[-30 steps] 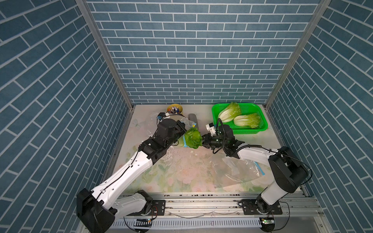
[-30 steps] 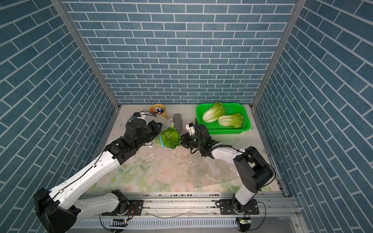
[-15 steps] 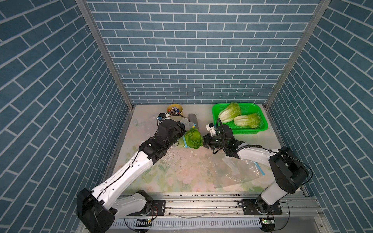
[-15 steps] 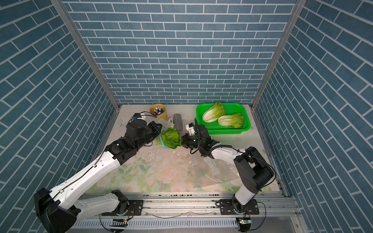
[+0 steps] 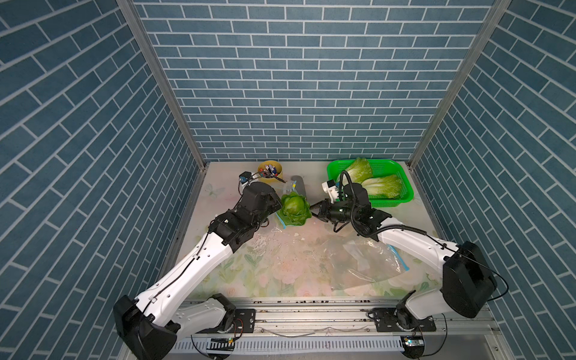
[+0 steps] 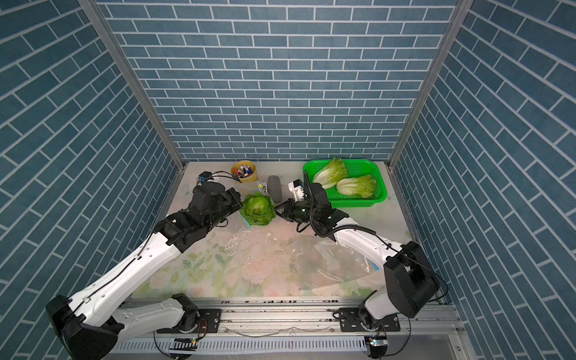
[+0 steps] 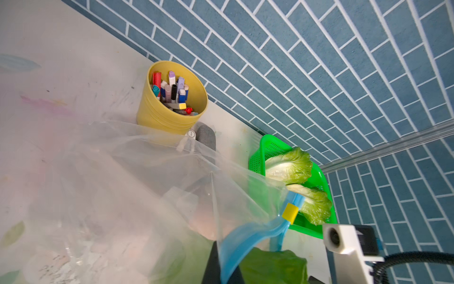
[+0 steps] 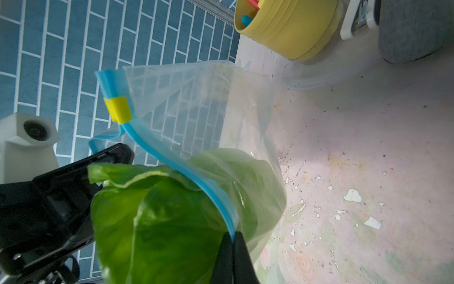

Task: Put the chinese cabbages into a zipper bag and zip it
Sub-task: Adjust the zipper food storage bag at the center of the board.

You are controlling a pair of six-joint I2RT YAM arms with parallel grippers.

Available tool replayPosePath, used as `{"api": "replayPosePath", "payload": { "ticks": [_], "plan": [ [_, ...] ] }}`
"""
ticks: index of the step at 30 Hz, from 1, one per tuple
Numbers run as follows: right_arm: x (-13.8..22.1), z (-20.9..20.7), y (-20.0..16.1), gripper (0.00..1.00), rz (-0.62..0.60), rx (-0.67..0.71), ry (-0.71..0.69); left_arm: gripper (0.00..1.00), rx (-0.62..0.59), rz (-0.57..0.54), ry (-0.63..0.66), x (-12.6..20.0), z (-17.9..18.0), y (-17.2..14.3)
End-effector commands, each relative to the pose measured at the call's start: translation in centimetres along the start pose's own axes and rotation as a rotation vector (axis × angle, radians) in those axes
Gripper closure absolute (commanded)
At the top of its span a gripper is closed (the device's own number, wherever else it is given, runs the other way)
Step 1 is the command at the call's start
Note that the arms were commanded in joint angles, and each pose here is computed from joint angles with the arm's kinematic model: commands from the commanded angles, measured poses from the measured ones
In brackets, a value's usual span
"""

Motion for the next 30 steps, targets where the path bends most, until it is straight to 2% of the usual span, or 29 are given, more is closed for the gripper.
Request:
{"api": "replayPosePath", "payload": {
  "ticks": [1,10,18,26,30],
  "plan": [
    [1.2,2.1,0.6,1.0,-0.002,0.055,0.007,1.0,-0.106,-0.021,0.045,1.2,0.0,1.2],
    [2.8,4.7,1.4,1.0,0.004,0.078,0.018,1.0,-0.239,-0.042,0.127,2.4,-0.2,3.0],
    [3.5,8.0,2.9,1.0,-0.01,0.108,0.088,1.0,-0.353,0.016,0.198,1.5,-0.6,2.9],
    [3.8,9.8,4.5,1.0,-0.037,0.146,0.115,1.0,-0.419,0.0,0.274,0.9,-0.8,4.1],
    [3.9,9.8,5.1,1.0,-0.045,0.157,0.075,1.0,-0.393,0.012,0.209,1.5,-2.2,4.2]
  ]
}}
Point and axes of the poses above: each gripper's point midway between its finger pads, its own x axis back along the fingers, its own z axis along the line the jaws close on, y = z × x, the point moved 2 cm from there along x, back along the fingers, and after that the axes turned 8 degrees about x, right-handed, at the moved point
